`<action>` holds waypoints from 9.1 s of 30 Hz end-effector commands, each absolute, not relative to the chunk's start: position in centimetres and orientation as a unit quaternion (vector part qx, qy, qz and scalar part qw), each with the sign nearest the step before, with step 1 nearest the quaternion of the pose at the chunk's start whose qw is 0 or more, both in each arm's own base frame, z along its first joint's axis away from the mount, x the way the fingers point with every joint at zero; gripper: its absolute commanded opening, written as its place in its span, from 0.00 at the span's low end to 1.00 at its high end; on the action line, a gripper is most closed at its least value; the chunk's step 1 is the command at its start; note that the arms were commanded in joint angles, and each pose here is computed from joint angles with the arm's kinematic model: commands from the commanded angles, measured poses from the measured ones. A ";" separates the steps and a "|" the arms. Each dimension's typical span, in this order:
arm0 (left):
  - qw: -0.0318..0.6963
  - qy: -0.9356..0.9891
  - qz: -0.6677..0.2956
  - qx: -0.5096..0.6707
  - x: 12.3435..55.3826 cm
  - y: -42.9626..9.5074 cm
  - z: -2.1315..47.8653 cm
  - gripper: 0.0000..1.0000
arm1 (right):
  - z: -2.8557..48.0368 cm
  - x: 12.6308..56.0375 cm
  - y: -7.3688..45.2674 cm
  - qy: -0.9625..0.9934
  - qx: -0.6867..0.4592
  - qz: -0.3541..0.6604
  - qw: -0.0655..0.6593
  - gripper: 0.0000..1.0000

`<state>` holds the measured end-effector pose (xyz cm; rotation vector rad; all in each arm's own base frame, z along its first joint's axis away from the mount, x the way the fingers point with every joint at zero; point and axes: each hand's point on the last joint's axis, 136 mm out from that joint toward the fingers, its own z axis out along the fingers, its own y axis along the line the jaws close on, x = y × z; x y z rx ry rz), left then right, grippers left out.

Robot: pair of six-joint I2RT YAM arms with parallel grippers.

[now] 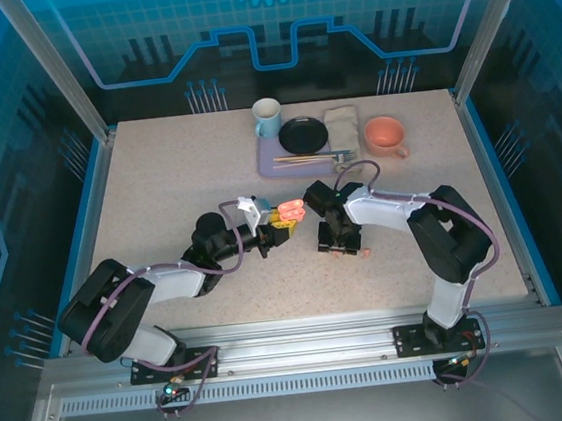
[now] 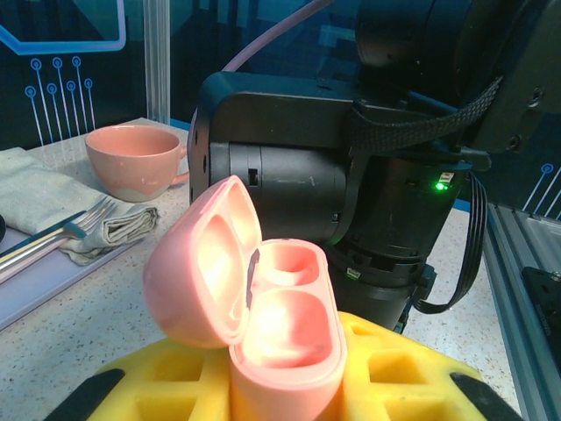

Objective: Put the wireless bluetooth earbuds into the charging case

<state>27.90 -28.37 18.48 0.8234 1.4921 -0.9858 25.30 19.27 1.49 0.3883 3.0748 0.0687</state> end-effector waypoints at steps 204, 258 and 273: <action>0.579 0.605 -0.427 0.341 30.3 -30.4 23.6 0.00 | 24.4 26.7 15.7 0.877 0.182 0.211 0.393 0.73; 0.589 0.612 -0.405 0.338 29.6 -28.3 23.2 0.00 | 0.6 23.1 10.8 0.970 0.206 -0.109 0.068 0.47; 0.586 0.613 -0.407 0.338 29.8 -28.5 23.2 0.00 | 1.0 23.3 9.7 0.964 0.230 -0.109 0.081 0.44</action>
